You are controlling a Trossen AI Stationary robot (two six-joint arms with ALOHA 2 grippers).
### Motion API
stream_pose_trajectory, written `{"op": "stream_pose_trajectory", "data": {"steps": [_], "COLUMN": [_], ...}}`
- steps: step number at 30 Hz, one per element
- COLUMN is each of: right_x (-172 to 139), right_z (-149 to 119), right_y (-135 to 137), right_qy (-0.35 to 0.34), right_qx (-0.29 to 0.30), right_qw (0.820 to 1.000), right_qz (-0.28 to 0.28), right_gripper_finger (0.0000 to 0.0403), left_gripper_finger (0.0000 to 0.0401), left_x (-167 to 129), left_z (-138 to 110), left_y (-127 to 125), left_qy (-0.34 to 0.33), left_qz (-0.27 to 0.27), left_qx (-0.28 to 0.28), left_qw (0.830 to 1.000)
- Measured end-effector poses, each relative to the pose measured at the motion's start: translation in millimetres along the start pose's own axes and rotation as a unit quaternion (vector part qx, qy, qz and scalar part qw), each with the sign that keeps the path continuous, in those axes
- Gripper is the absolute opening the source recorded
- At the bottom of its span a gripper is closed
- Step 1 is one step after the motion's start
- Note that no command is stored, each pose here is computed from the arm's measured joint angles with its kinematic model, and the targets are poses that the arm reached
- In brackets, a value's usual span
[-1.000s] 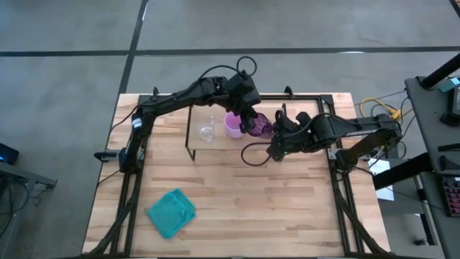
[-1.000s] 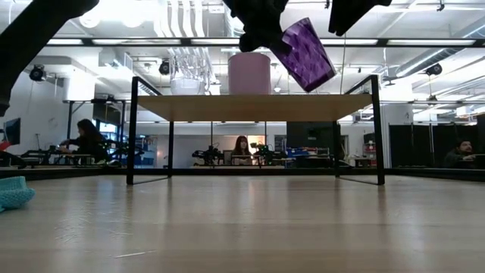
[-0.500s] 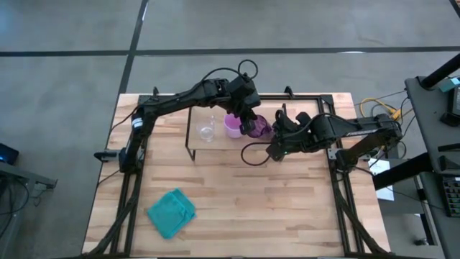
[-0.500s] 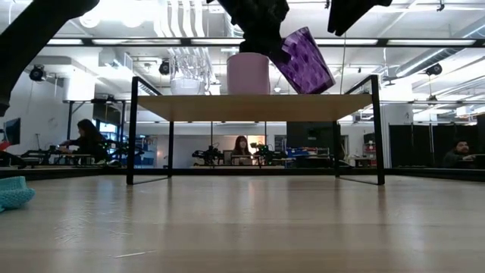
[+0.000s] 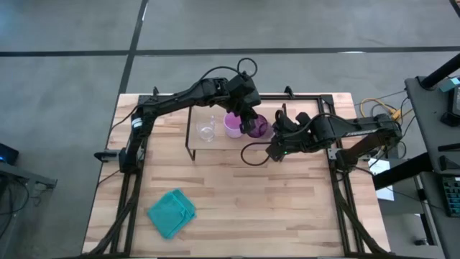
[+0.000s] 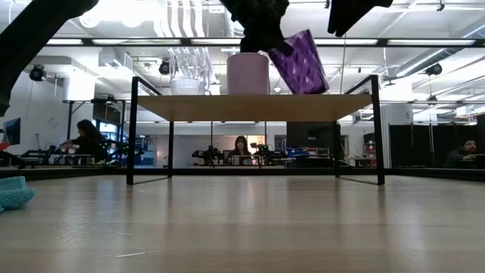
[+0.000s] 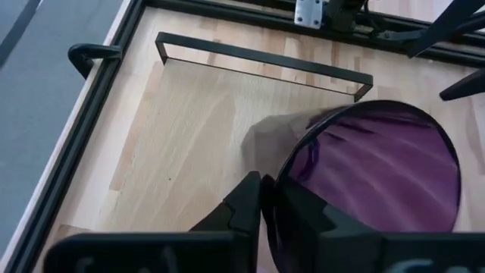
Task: Stack small to large cups/mugs on shelf
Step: Put the violet cup on the shelf
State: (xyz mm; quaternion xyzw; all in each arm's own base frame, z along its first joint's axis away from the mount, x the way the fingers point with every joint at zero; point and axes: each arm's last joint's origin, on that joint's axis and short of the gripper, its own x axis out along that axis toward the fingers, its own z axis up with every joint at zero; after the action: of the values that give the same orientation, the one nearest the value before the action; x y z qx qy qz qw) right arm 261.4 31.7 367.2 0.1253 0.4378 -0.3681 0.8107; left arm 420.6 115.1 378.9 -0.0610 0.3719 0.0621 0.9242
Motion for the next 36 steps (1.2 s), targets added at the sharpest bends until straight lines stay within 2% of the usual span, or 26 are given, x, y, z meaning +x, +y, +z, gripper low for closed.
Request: {"op": "stream_pose_trajectory", "data": {"steps": [16,36], "right_x": [17.8,16.8], "right_z": [-8.8,-9.6], "right_y": [0.3,-1.5], "right_qy": [0.027,0.028], "right_qx": [0.015,0.013], "right_qw": [0.999,0.999], "right_qz": [-0.017,-0.02], "right_gripper_finger": [0.0118,0.0118], "left_gripper_finger": [0.0029,0.0029], "left_x": [-3.0,-2.9], "left_z": [6.7,12.2], "left_y": [-0.2,4.0], "left_qy": [-0.033,-0.065], "left_qz": [0.001,0.007], "left_qx": [0.004,0.006], "left_qw": [0.999,0.998]}}
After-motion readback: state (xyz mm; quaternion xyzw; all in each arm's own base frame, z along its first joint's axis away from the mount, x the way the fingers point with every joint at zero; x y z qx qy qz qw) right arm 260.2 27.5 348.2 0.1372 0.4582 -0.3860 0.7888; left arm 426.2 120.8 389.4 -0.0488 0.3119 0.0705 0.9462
